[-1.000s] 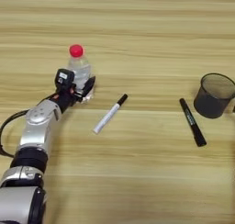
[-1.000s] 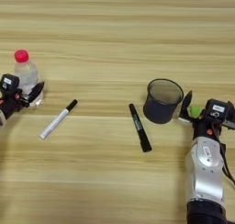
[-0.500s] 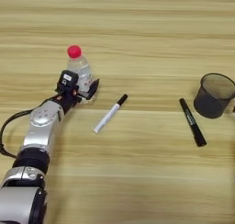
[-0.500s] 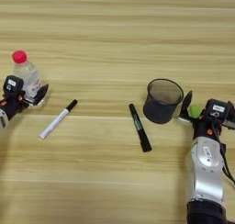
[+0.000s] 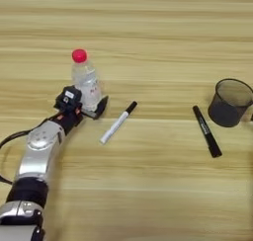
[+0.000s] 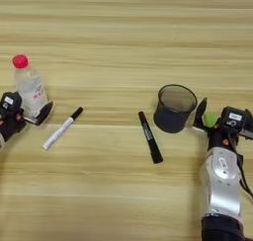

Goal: Move the objects on the table

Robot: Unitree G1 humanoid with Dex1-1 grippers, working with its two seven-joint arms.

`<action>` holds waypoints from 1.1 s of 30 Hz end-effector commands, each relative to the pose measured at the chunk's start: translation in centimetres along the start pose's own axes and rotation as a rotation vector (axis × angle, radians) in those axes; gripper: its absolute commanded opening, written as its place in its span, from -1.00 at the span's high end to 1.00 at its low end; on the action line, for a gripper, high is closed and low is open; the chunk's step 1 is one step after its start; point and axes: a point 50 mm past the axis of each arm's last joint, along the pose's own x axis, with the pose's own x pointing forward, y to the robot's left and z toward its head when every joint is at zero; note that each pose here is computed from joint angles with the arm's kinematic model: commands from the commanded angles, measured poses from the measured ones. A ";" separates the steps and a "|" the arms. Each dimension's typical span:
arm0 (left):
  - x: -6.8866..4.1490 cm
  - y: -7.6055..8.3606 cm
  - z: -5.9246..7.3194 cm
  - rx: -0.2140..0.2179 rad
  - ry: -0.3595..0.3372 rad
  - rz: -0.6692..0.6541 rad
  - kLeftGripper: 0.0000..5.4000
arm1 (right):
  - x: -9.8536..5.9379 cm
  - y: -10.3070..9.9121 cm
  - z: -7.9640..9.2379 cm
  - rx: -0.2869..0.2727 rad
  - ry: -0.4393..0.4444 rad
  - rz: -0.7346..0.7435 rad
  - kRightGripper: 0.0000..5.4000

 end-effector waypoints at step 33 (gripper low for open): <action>-2.3 6.5 -0.6 -0.071 -0.058 0.491 -0.98 | 0.5 -0.3 -0.1 -0.001 -0.003 -0.001 -1.00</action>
